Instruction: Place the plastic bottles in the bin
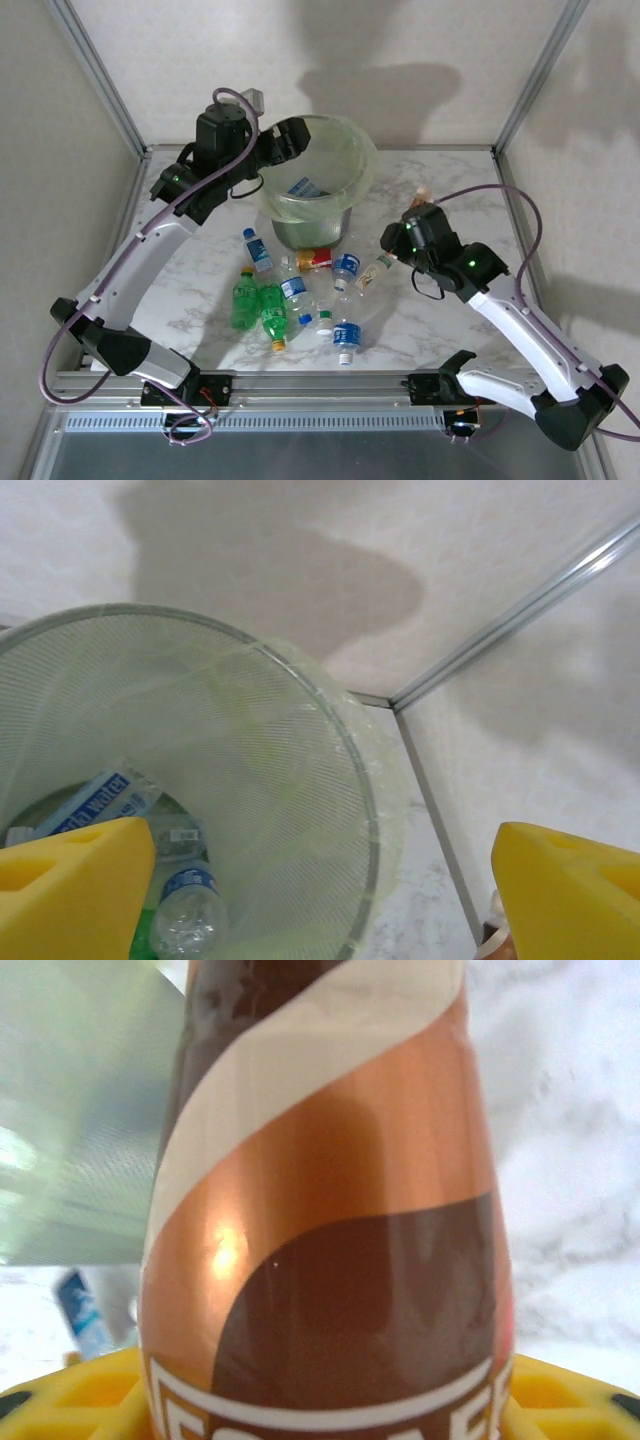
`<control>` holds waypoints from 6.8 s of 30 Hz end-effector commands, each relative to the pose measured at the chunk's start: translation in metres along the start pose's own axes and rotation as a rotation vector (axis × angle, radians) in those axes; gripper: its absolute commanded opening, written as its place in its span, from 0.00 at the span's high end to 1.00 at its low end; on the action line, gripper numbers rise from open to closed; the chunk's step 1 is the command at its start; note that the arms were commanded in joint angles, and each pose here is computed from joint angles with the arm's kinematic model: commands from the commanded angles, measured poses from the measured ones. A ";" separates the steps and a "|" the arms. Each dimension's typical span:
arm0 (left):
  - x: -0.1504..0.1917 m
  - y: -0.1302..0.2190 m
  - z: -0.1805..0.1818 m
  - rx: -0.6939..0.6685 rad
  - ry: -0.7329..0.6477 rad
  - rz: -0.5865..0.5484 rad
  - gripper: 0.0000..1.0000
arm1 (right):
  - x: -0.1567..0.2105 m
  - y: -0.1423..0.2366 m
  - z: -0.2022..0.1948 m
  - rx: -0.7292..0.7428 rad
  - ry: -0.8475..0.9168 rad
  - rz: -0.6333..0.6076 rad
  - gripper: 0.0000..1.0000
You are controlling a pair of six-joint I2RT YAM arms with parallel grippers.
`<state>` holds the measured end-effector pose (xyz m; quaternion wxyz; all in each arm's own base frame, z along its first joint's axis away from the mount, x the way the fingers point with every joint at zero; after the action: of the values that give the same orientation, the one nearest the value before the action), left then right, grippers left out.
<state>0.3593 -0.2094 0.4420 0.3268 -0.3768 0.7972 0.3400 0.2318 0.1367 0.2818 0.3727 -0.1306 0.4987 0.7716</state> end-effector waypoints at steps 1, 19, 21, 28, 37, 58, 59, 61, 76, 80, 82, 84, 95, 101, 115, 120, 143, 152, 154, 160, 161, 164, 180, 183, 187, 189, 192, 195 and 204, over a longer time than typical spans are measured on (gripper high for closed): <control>-0.004 -0.002 -0.016 0.097 0.019 0.042 0.12 | -0.028 0.021 0.023 -0.099 0.092 -0.109 0.44; 0.015 -0.014 -0.073 0.499 0.083 0.263 0.07 | -0.023 0.061 0.137 -0.576 0.407 -0.062 0.44; 0.015 -0.012 -0.078 0.528 0.085 0.269 0.08 | -0.019 0.060 0.145 -0.587 0.427 -0.050 0.44; 0.026 -0.018 -0.074 0.513 0.079 0.310 0.18 | -0.008 0.058 0.165 -0.609 0.488 -0.025 0.44; 0.033 -0.019 -0.068 0.496 0.072 0.330 0.39 | 0.000 0.052 0.172 -0.600 0.503 -0.004 0.44; -0.019 -0.029 -0.032 0.374 0.198 0.111 0.97 | -0.013 0.057 0.161 -0.534 0.440 -0.097 0.10; -0.025 -0.029 -0.028 0.362 0.210 0.082 0.98 | -0.016 0.058 0.159 -0.521 0.429 -0.112 0.07; -0.042 -0.026 -0.024 0.347 0.226 0.005 0.99 | -0.022 0.062 0.151 -0.490 0.409 -0.147 0.03; -0.079 -0.051 0.048 -0.163 -0.004 -0.267 1.00 | -0.014 0.062 0.086 -0.288 0.303 -0.150 0.01; -0.063 -0.070 0.052 -0.185 -0.046 -0.213 1.00 | -0.003 0.049 0.065 -0.192 0.267 -0.116 0.01; -0.057 -0.075 0.056 -0.214 -0.067 -0.211 1.00 | 0.005 0.040 0.060 -0.174 0.262 -0.087 0.01; -0.052 -0.079 0.061 -0.241 -0.076 -0.213 0.98 | 0.014 0.032 0.056 -0.162 0.258 -0.056 0.01; -0.041 -0.089 0.051 -0.245 -0.137 -0.213 0.29 | 0.046 0.011 0.027 -0.054 0.187 0.080 0.02; -0.046 -0.071 0.036 -0.242 -0.172 -0.243 0.17 | 0.057 0.005 0.004 0.053 0.136 0.113 0.01; -0.064 0.041 -0.013 0.007 -0.104 -0.376 0.00 | 0.059 -0.061 -0.018 0.220 -0.111 0.228 0.01; -0.040 0.057 -0.020 0.151 -0.053 -0.308 0.01 | 0.051 -0.084 -0.025 0.258 -0.189 0.239 0.01; -0.015 0.083 -0.014 0.219 -0.023 -0.265 0.05 | 0.078 -0.166 -0.056 0.371 -0.310 0.413 0.11; -0.012 0.078 -0.010 0.209 -0.018 -0.252 0.07 | 0.096 -0.177 -0.072 0.411 -0.344 0.435 0.14; -0.010 0.076 -0.010 0.209 -0.016 -0.246 0.07 | 0.099 -0.180 -0.073 0.412 -0.348 0.442 0.15; -0.006 0.074 -0.006 0.199 -0.006 -0.240 0.08 | 0.104 -0.188 -0.078 0.411 -0.359 0.443 0.19; -0.005 0.074 -0.005 0.196 -0.004 -0.239 0.08 | 0.104 -0.189 -0.077 0.411 -0.358 0.445 0.20; -0.004 0.074 -0.002 0.187 0.003 -0.242 0.09 | 0.103 -0.191 -0.080 0.418 -0.359 0.437 0.25; -0.001 0.072 0.001 0.175 0.015 -0.235 0.08 | 0.084 -0.174 -0.080 0.422 -0.334 0.368 0.48; 0.000 0.071 0.001 0.176 0.018 -0.232 0.08 | 0.073 -0.162 -0.076 0.412 -0.323 0.327 0.49; -0.001 0.070 0.000 0.181 0.017 -0.229 0.07 | 0.055 -0.141 -0.069 0.369 -0.317 0.264 0.49; 0.000 0.068 -0.002 0.189 0.014 -0.220 0.05 | 0.040 -0.124 -0.061 0.324 -0.318 0.210 0.49; -0.001 0.064 -0.008 0.219 0.000 -0.199 0.03 | 0.013 -0.095 -0.048 0.260 -0.306 0.118 0.50; 0.000 0.060 -0.013 0.244 -0.013 -0.174 0.01 | -0.019 -0.062 -0.031 0.198 -0.281 0.014 0.50; 0.025 0.045 -0.063 0.450 -0.113 -0.008 0.00 | -0.102 0.032 0.031 -0.074 -0.225 -0.230 0.50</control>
<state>0.3107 -0.2208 0.4568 0.4073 -0.3409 0.8218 0.2060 0.2867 0.1187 0.3502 0.4966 -0.0751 0.4092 0.7618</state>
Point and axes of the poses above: each hand's point on the last joint's axis, 136 mm out from that joint toward the fingers, its own y axis back along the fingers, its own z axis along the line the jaws close on, x = y × z, the point moved 4 cm from there along y, back along the fingers, and after that the axes turned 3 degrees about -y, right-handed, at the moved point
